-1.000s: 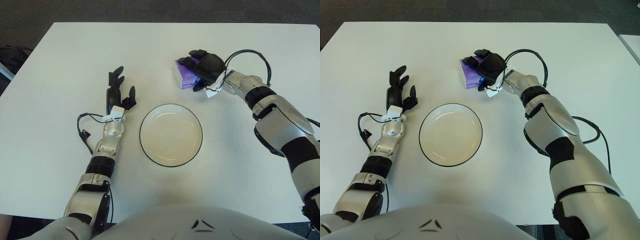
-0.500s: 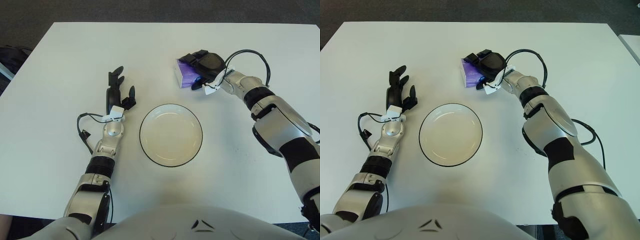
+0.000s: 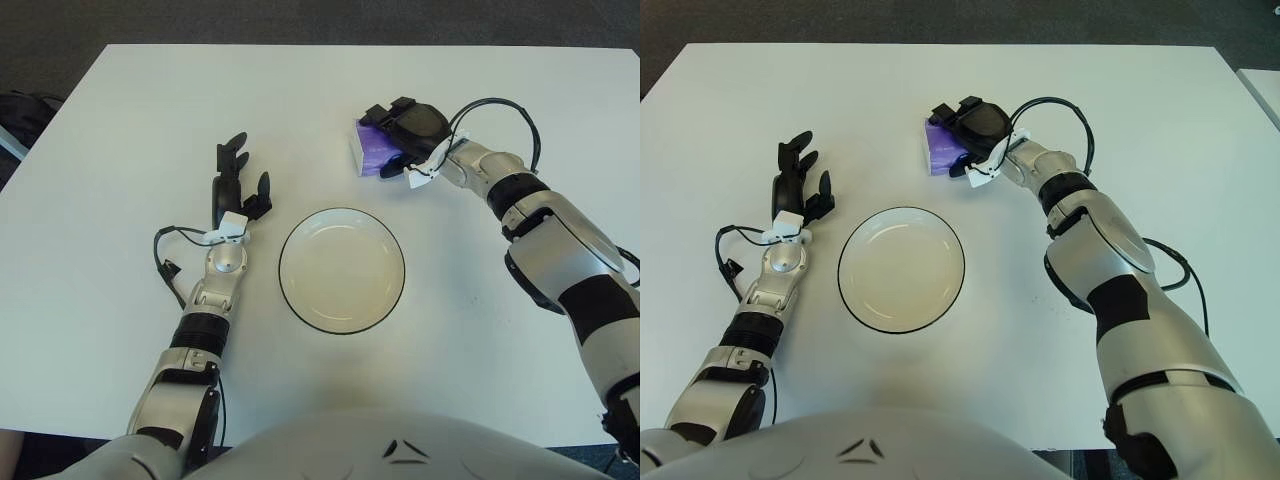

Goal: Put the tissue paper into the plate.

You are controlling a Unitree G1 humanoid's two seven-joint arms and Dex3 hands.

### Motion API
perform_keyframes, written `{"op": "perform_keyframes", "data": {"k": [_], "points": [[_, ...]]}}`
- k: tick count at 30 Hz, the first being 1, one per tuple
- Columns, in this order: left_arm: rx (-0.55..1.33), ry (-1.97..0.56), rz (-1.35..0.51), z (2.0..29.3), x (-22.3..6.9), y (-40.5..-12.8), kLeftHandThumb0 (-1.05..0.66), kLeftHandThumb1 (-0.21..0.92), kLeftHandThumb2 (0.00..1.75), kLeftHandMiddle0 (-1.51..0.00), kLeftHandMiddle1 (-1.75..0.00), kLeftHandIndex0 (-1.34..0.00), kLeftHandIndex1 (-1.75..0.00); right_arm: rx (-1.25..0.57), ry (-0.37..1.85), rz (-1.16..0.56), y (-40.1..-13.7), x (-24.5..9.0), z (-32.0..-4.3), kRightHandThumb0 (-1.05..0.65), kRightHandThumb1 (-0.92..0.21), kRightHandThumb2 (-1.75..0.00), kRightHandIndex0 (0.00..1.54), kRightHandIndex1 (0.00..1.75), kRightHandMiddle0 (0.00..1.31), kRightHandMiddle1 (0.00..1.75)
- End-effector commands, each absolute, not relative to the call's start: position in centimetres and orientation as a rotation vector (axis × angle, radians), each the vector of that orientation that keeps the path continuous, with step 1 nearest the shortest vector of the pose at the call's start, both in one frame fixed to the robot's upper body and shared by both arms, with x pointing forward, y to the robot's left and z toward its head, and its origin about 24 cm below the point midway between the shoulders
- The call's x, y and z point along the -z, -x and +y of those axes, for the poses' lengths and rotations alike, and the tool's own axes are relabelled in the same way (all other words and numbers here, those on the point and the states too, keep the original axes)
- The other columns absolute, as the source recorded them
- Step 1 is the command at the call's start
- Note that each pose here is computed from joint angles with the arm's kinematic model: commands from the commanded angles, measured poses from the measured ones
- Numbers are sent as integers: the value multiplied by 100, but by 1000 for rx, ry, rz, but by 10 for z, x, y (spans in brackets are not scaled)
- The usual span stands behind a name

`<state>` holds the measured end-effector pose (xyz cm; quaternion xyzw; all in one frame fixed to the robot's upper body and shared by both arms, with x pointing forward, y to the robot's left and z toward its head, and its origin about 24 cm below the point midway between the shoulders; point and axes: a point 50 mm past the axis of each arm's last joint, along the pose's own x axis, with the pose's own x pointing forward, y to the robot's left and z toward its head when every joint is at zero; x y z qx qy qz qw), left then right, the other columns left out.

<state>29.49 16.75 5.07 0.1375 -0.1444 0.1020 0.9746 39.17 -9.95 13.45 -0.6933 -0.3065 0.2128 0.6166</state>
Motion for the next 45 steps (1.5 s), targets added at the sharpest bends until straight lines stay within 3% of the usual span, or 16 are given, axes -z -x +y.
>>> {"op": "perform_keyframes", "data": {"k": [1, 6, 11, 17, 23, 33, 45], "points": [[-176, -255, 60, 156, 36, -238, -64, 92, 75, -32, -50, 0, -81, -552, 1567, -598, -382, -104, -114, -42, -87, -48, 49, 163, 28, 155], [-176, -257, 55, 156, 35, -238, -63, 92, 75, -32, -51, 0, -81, -549, 1511, -572, -380, -99, -117, -37, -86, -47, 59, 173, 36, 158], [-175, -257, 52, 156, 35, -237, -63, 92, 75, -31, -51, 0, -81, -543, 1490, -570, -379, -97, -117, -38, -78, -58, 65, 174, 41, 159], [-175, -258, 53, 156, 35, -237, -65, 92, 76, -31, -51, 0, -81, -502, 1445, -611, -374, -94, -119, -41, -60, -88, 74, 175, 46, 166], [-174, -259, 53, 155, 35, -237, -65, 92, 76, -30, -50, 0, -80, -432, 1408, -708, -369, -92, -119, -42, -52, -105, 84, 175, 47, 173], [-180, -259, 54, 154, 35, -237, -65, 92, 75, -30, -51, 0, -81, -389, 1361, -800, -362, -90, -118, -44, -46, -113, 98, 175, 50, 175], [-184, -266, 54, 155, 37, -237, -64, 92, 75, -30, -51, 0, -79, -356, 1262, -885, -356, -92, -114, -43, -48, -111, 99, 175, 49, 175]]}}
